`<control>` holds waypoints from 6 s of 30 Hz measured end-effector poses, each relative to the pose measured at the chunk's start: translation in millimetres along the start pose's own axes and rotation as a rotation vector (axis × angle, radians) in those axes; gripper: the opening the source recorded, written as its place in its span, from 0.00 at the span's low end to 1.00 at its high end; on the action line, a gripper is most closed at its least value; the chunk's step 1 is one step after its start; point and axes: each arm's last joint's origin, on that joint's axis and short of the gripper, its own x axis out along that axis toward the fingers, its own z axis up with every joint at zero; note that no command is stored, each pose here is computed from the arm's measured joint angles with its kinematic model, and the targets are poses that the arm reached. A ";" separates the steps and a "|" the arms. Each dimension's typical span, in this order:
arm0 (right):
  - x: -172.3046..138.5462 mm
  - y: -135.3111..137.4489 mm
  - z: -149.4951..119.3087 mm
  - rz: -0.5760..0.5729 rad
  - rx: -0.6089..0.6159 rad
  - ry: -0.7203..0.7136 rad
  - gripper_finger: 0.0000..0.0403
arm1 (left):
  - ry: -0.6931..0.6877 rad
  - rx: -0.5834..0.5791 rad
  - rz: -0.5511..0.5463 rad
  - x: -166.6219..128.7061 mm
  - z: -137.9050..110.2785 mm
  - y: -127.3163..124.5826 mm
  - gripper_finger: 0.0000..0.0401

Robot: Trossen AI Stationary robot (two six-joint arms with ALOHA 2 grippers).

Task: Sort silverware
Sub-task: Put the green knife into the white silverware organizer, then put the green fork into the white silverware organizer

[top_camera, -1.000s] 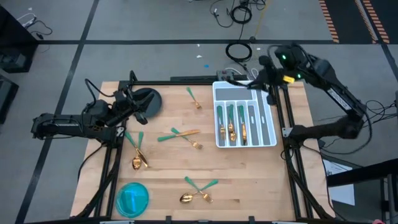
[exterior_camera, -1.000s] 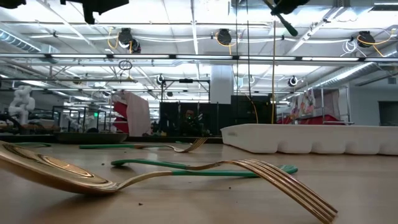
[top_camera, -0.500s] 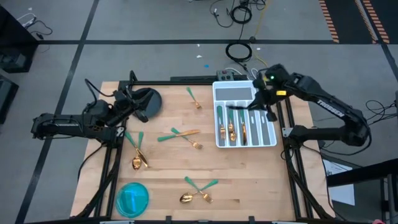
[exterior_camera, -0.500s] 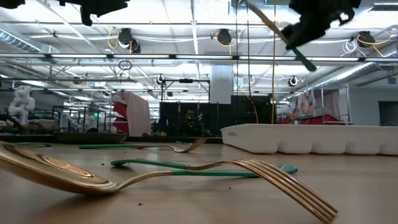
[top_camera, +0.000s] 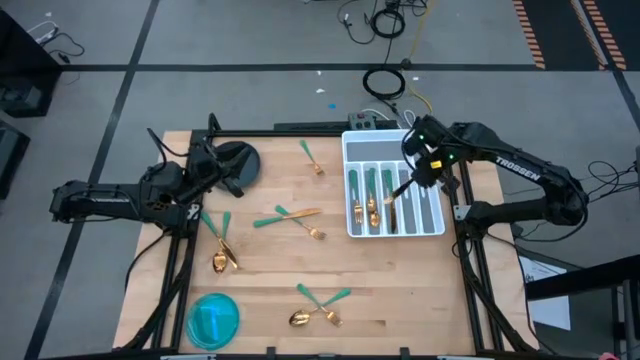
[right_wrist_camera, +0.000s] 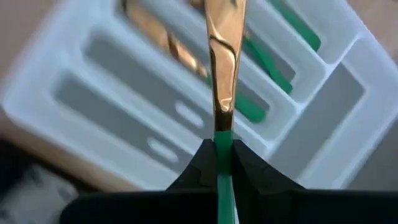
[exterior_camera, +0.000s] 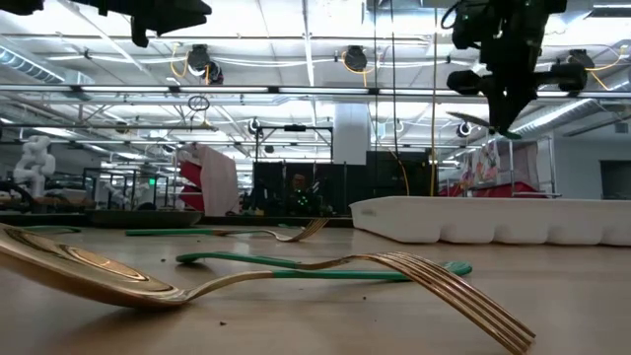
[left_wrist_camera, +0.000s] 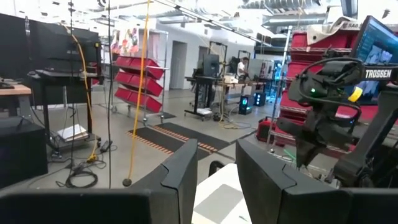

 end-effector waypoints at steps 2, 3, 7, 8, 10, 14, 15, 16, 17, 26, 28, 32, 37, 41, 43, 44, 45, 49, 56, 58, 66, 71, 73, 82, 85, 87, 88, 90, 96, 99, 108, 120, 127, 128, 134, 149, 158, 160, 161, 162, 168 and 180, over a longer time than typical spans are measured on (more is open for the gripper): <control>0.9 -0.5 1.6 -0.009 -0.106 0.050 0.00 | 0.001 0.000 0.000 0.1 -0.1 -0.1 0.29; 1.9 -1.3 2.8 -0.013 -0.148 0.070 0.00 | 0.001 0.000 0.000 0.1 -0.1 -0.1 0.29; 4.8 -2.7 8.7 -0.017 -0.304 0.137 0.00 | -0.001 -0.001 0.000 0.0 0.1 0.0 0.29; 6.1 -2.9 10.3 -0.009 -0.346 0.153 0.00 | -0.001 -0.001 0.000 0.0 0.1 0.0 0.29; 9.2 -3.2 13.6 0.010 -0.423 0.184 0.00 | -0.001 -0.001 0.000 0.1 0.1 0.0 0.29; 15.9 -4.9 18.6 0.047 -0.533 0.241 0.00 | -0.001 -0.002 -0.001 0.0 0.1 -0.1 0.29; 17.8 -5.7 19.9 0.054 -0.556 0.249 0.00 | -0.001 -0.002 -0.001 0.0 0.1 -0.1 0.29; 19.7 -6.4 21.0 0.063 -0.575 0.256 0.00 | -0.001 -0.002 -0.001 0.0 0.1 -0.1 0.29; 21.8 -7.0 22.3 0.073 -0.597 0.256 0.00 | -0.002 -0.002 -0.001 0.0 0.2 -0.1 0.29; 43.0 -14.4 38.1 0.130 -0.785 0.307 0.00 | -0.002 -0.002 -0.005 0.1 0.2 -0.2 0.29; 47.9 -17.6 42.0 0.118 -0.801 0.304 0.00 | -0.001 -0.002 -0.005 0.1 0.1 -0.2 0.29; 58.0 -20.4 48.4 0.136 -0.848 0.288 0.00 | -0.001 0.001 -0.005 0.0 0.0 -0.2 0.29; 67.7 -21.9 54.9 0.155 -0.860 0.218 0.00 | 0.002 0.007 -0.005 0.1 -0.2 -0.2 0.29; 75.1 -25.4 59.0 0.145 -0.864 0.201 0.00 | 0.015 0.016 -0.006 0.0 -1.7 -0.2 0.29; 78.6 -26.1 60.4 0.154 -0.862 0.170 0.00 | 0.024 0.023 -0.006 0.0 -2.7 -0.2 0.29; 80.7 -26.5 60.8 0.160 -0.862 0.164 0.00 | 0.026 0.024 -0.006 0.0 -2.9 -0.3 0.29; 82.4 -27.2 61.2 0.162 -0.862 0.163 0.00 | 0.027 0.024 -0.008 0.0 -3.0 -0.2 0.29; 90.2 -30.9 63.0 0.159 -0.868 0.159 0.00 | 0.028 0.040 -0.010 0.0 -3.1 -0.3 0.29; 99.0 -34.8 64.9 0.157 -0.874 0.107 0.00 | 0.030 0.056 -0.012 0.0 -3.3 -0.4 0.29; 99.2 -35.6 65.5 0.147 -0.874 0.105 0.00 | 0.029 0.069 -0.017 0.0 -3.3 -0.5 0.29; 99.3 -38.7 59.4 0.146 -0.846 0.086 0.00 | 0.029 0.077 -0.035 0.0 -3.3 -1.0 0.29; 99.2 -41.8 52.9 0.145 -0.827 0.091 0.00 | 0.029 0.079 -0.035 0.0 -3.3 -1.0 0.29; 99.2 -42.7 51.0 0.145 -0.823 0.093 0.00 | 0.029 0.079 -0.035 0.0 -3.3 -1.0 0.29; 108.3 -45.0 47.8 0.180 -0.821 0.094 0.00 | 0.028 0.105 -0.035 0.0 -3.3 -1.0 0.29; 115.7 -44.9 49.7 0.206 -0.824 0.093 0.00 | 0.028 0.105 -0.035 -0.1 -3.3 -1.0 0.29; 119.7 -45.0 49.8 0.221 -0.817 0.093 0.00 | 0.028 0.105 -0.035 -0.1 -3.3 -1.0 0.29; 120.7 -44.9 49.7 0.228 -0.817 0.093 0.00 | 0.028 0.105 -0.035 -0.1 -3.2 -1.0 0.29; 122.9 -44.7 49.6 0.239 -0.816 0.092 0.00 | 0.028 0.105 -0.035 -0.1 -3.3 -1.0 0.29; 131.6 -44.7 50.5 0.267 -0.800 0.057 0.00 | 0.026 0.130 -0.063 -0.1 -3.2 -1.8 0.29; 137.0 -45.1 50.8 0.281 -0.799 0.049 0.00 | 0.026 0.130 -0.063 -0.1 -3.2 -1.8 0.29; 145.7 -47.2 50.2 0.289 -0.794 0.043 0.00 | 0.025 0.140 -0.064 -0.1 -3.2 -1.8 0.29; 167.6 -47.1 47.9 0.357 -0.783 0.044 0.00 | 0.025 0.149 -0.064 -0.1 -3.2 -1.8 0.29; 168.3 -48.1 47.2 0.350 -0.735 0.050 0.00 | 0.024 0.151 -0.064 -0.1 -3.1 -1.8 0.29; 168.4 -48.3 46.5 0.349 -0.719 0.051 0.00 | 0.022 0.153 -0.064 -0.1 -2.9 -1.8 0.29; 168.7 -50.7 43.2 0.337 -0.654 0.034 0.10 | 0.015 0.148 -0.063 -0.1 -2.1 -1.8 0.29; 165.6 -55.7 43.5 0.276 -0.562 0.051 0.35 | 0.015 0.148 -0.063 -0.1 -2.1 -1.8 0.29; 126.7 -54.5 44.6 0.220 -0.533 0.045 0.34 | 0.008 0.138 -0.063 -0.1 -1.3 -1.8 0.29; 116.7 -52.4 44.2 0.203 -0.497 0.048 0.34 | 0.008 0.136 -0.063 -0.1 -1.3 -1.8 0.29; 110.6 -51.7 44.1 0.185 -0.467 0.049 0.34 | 0.007 0.132 -0.063 -0.1 -1.2 -1.8 0.29; 103.7 -51.1 44.1 0.158 -0.431 0.050 0.34 | 0.007 0.117 -0.062 -0.1 -1.2 -1.8 0.29; 48.1 -52.0 46.1 -0.062 -0.064 0.010 0.34 | -0.028 -0.024 -0.058 0.0 3.1 -1.5 0.29; -88.0 -19.7 39.1 -0.346 0.534 -0.228 0.34 | 0.108 -0.017 0.036 51.2 13.5 -4.6 0.29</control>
